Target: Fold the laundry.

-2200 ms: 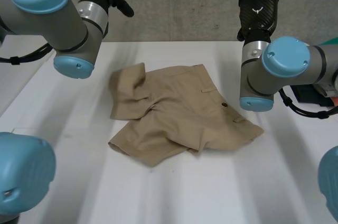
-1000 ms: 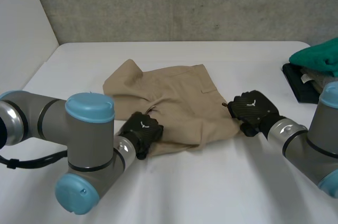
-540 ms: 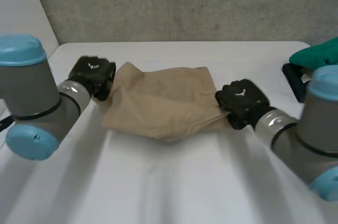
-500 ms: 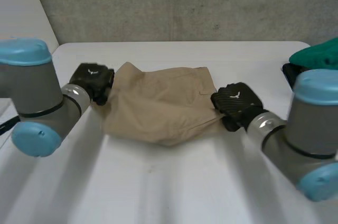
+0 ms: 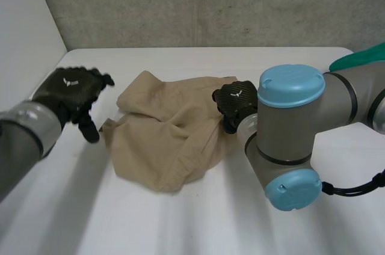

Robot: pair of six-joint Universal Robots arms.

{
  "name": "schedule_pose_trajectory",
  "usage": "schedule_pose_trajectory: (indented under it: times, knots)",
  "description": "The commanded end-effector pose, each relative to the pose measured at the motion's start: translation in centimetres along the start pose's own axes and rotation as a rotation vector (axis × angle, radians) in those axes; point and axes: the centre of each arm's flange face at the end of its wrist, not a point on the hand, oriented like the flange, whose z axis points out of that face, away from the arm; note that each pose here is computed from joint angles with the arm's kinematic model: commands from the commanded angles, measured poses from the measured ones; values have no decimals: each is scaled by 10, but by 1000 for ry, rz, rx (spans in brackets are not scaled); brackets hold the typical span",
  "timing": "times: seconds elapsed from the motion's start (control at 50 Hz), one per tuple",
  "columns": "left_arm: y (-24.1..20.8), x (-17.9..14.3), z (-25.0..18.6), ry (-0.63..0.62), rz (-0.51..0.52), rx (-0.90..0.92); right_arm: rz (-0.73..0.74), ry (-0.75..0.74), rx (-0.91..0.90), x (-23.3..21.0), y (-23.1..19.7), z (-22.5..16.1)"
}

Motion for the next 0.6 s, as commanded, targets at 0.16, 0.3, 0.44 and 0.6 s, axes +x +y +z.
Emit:
schedule_pose_trajectory:
  times: [0.16, 0.3, 0.44, 0.6]
  knots:
    - [46, 66, -45, 268, -54, -131, 104, 41, -4, 5, -9, 9]
    - [81, 79, -14, 287, -54, -268, 140, 60, -13, 16, -10, 17]
    - [93, 76, 25, 211, 3, -281, 163, 65, -17, 19, -12, 18]
    - [78, 72, 51, 105, 54, -167, 161, 54, -41, 18, -7, 14]
